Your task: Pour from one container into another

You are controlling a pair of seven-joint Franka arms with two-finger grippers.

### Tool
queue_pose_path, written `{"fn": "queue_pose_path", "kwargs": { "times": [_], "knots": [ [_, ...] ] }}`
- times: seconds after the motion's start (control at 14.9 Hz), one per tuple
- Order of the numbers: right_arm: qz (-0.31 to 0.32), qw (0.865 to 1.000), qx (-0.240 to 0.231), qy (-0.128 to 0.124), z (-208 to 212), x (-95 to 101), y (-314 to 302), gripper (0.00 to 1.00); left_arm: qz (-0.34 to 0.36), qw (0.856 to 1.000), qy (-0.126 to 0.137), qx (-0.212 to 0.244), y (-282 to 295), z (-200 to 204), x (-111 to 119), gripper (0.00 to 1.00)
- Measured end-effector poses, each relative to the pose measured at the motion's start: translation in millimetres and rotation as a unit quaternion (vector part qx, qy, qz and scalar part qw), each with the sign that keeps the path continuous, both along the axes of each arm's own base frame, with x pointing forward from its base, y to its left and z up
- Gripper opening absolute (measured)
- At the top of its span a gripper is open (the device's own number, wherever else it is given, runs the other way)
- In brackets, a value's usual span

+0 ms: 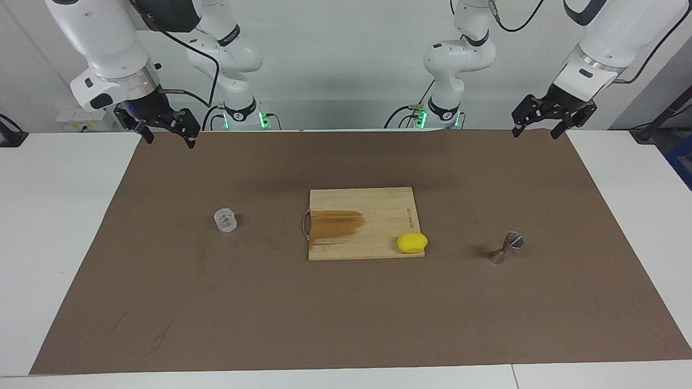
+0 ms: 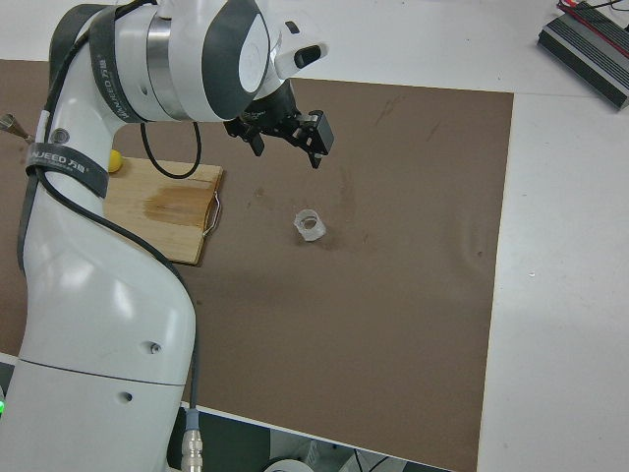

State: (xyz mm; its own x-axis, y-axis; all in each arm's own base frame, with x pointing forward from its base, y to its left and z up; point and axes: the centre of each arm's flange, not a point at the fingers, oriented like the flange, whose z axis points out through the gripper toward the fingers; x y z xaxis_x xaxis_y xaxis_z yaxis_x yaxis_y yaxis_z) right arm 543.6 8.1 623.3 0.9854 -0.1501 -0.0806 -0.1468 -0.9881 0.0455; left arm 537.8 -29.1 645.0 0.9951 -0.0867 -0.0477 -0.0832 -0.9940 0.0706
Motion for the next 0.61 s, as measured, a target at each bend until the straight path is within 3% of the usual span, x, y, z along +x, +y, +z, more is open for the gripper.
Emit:
{"fn": "queue_pose_path", "kwargs": {
  "times": [0.61],
  "knots": [
    [0.007,1.0,0.0,-0.014,12.4,-5.6,8.0,1.0,0.0,1.0,0.001,0.0,0.0,-1.0,0.0,1.0]
  ]
}}
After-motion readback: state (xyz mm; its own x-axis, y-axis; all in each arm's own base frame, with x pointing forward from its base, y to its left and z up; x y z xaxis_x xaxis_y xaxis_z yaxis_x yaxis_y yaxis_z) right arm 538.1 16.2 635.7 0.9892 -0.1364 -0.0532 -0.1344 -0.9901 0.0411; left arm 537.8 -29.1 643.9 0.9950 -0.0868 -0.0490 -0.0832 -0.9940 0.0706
